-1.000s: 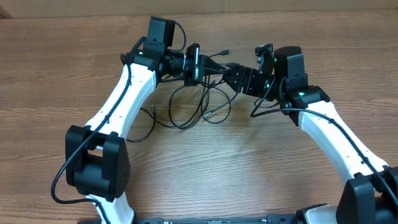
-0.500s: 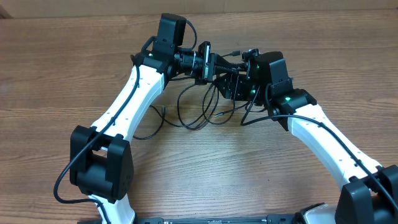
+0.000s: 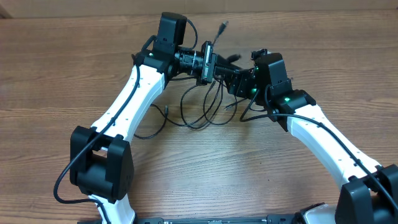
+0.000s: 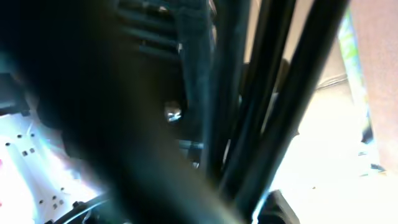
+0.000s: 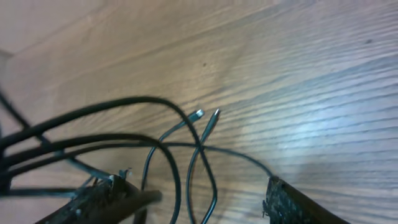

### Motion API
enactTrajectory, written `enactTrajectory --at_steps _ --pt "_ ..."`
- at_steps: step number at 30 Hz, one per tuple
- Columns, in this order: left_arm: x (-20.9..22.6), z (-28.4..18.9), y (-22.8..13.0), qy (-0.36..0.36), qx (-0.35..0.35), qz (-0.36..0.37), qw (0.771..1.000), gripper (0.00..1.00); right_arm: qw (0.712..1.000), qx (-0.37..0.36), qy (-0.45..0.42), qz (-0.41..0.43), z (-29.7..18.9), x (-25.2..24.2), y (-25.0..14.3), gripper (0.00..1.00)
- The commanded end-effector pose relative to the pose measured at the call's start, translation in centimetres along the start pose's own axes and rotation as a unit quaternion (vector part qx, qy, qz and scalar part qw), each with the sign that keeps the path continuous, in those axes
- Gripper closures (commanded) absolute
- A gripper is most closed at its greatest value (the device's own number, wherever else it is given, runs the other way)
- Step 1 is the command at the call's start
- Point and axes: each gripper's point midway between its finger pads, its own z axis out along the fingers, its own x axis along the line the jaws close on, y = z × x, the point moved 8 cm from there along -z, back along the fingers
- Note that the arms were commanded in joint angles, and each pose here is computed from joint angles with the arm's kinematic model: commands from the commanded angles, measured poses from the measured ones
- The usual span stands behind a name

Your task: Untangle cables

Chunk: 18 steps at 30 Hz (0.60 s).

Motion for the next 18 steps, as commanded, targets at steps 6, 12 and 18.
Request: enactTrajectory --at_steps 6,12,18 --pt "1.4 0.7 -2.5 0.059 0.091 0.003 0.994 0.96 0.993 -0.069 -0.065 0.063 -0.4 -2.3 2.3 0.23" --pt "1.3 0.6 -2.4 0.057 0.09 0.003 0.994 0.96 0.99 -0.063 -0.099 0.081 -0.7 -4.4 2.6 0.23" --pt "1.1 0.0 -2.3 0.052 0.09 0.002 0.995 0.96 0.982 -0.054 -0.151 0.104 -1.4 -7.2 2.6 0.23"
